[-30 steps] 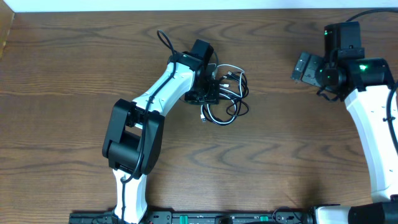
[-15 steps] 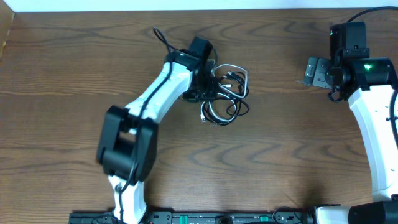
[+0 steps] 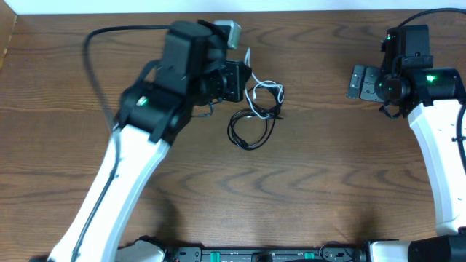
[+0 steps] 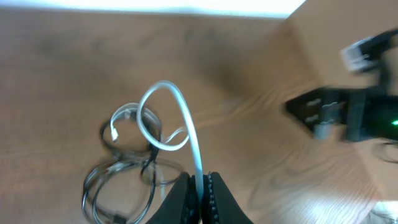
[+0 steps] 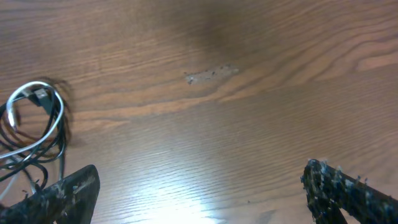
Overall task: Untangle cables
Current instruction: 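Pull the white cable up and away toward the back-left corner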
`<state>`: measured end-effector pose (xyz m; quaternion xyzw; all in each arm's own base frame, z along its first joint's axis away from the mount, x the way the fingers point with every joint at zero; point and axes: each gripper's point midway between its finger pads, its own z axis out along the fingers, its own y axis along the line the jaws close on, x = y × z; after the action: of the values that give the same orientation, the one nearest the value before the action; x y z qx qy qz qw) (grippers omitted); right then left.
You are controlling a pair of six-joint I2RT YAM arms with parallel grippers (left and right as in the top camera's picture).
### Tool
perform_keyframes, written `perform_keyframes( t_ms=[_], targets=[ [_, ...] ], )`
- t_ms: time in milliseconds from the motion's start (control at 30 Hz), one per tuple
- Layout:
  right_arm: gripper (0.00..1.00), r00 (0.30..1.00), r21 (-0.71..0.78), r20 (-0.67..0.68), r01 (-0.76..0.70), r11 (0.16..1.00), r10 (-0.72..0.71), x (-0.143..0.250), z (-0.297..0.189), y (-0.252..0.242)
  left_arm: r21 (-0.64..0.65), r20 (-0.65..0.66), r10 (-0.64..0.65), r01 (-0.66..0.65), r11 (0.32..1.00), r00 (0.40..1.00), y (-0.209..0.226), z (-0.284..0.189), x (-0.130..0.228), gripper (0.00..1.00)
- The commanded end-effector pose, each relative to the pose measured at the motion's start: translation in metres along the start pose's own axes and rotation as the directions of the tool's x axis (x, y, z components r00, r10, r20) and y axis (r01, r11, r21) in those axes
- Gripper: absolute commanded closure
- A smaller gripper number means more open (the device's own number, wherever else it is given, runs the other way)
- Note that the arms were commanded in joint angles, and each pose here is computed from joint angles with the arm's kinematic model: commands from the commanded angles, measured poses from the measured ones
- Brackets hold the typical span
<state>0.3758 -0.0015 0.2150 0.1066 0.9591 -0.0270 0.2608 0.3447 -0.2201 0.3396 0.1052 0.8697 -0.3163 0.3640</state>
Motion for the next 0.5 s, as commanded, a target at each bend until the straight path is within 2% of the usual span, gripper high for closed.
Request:
perform_keyframes(
  t_ms=[0,100,267,467],
  targets=[
    [0.01,1.0,-0.036,-0.006,0.008,0.999,-0.008,0.0,-0.001,0.005,0.058,0.123,0.019,-0.027,0.998,0.992,-0.024,-0.037,-0.023,0.93],
    [0.01,1.0,-0.049,-0.009,0.008,0.999,-0.008,0.001,-0.001,0.007,0.1,0.254,0.06,-0.088,0.991,0.965,-0.044,-0.067,-0.046,0.92],
    [0.01,1.0,-0.049,-0.014,0.008,0.999,-0.009,0.002,-0.001,0.007,0.154,0.451,0.093,-0.18,0.972,0.888,-0.075,-0.115,-0.079,0.92],
    [0.01,1.0,-0.048,-0.021,0.009,0.999,-0.01,0.004,-0.001,0.007,0.221,0.575,0.04,-0.202,0.954,0.817,-0.097,-0.149,-0.102,0.93]
  ],
)
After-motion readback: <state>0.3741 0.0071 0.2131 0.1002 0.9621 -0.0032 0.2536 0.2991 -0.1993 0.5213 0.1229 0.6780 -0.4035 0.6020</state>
